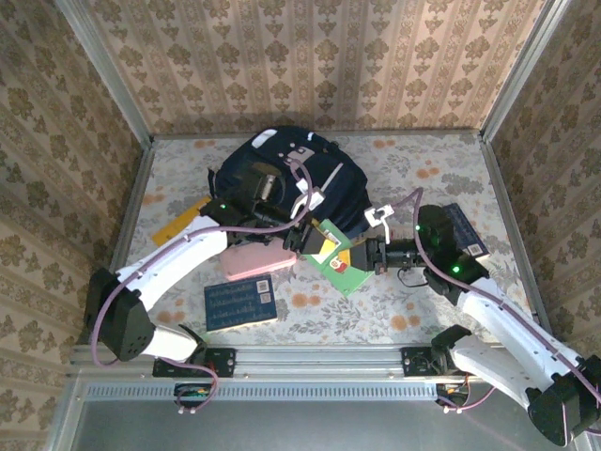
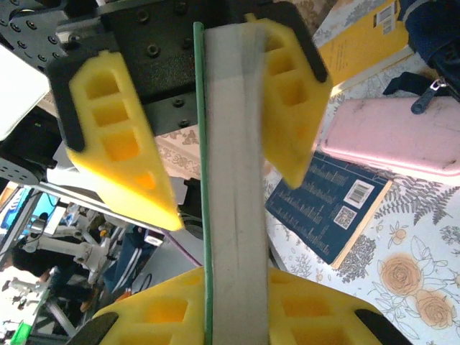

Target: Pack books, pencil case, and school supplies into a backpack

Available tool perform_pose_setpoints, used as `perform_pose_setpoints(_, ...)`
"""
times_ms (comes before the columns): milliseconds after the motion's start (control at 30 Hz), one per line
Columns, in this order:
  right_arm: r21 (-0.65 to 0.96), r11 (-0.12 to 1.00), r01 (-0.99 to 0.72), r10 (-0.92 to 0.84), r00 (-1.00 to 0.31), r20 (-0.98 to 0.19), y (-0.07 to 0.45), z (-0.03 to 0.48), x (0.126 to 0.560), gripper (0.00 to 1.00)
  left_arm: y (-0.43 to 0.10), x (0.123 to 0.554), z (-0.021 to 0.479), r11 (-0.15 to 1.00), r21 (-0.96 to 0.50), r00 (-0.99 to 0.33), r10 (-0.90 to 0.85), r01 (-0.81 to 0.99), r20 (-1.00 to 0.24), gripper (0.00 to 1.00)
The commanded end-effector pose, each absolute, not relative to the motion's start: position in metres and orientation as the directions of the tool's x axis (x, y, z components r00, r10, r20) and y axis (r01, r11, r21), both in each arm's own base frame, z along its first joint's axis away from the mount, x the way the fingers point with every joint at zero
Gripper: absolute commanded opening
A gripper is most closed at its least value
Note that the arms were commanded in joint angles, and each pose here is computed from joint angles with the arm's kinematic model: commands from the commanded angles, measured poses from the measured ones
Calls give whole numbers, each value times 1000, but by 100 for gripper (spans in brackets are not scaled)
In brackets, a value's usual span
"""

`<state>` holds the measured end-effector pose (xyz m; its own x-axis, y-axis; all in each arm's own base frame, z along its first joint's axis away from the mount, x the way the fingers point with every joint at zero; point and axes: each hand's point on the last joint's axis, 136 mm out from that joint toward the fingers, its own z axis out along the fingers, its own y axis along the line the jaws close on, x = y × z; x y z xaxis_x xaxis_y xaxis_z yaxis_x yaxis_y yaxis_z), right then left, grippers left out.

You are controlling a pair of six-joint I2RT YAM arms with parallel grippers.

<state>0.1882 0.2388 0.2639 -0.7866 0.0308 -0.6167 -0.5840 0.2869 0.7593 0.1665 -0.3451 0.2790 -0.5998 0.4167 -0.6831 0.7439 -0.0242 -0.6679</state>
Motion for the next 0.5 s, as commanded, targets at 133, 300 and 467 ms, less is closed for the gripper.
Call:
perform_pose_setpoints(133, 629, 630, -456, 249, -648, -720, 181, 257, 229, 0, -327, 236, 287, 249, -634, -682, 254, 732, -686, 60)
perform_pose_setpoints(300, 521, 824, -222, 357, -511, -782, 119, 241, 243, 0, -278, 328, 247, 685, -529, -773, 79, 501, -630, 62)
perform_pose_setpoints(467, 537, 811, -233, 389, -471, -791, 116, 246, 242, 0, -297, 378, 237, 705, -532, -803, 91, 470, -589, 62)
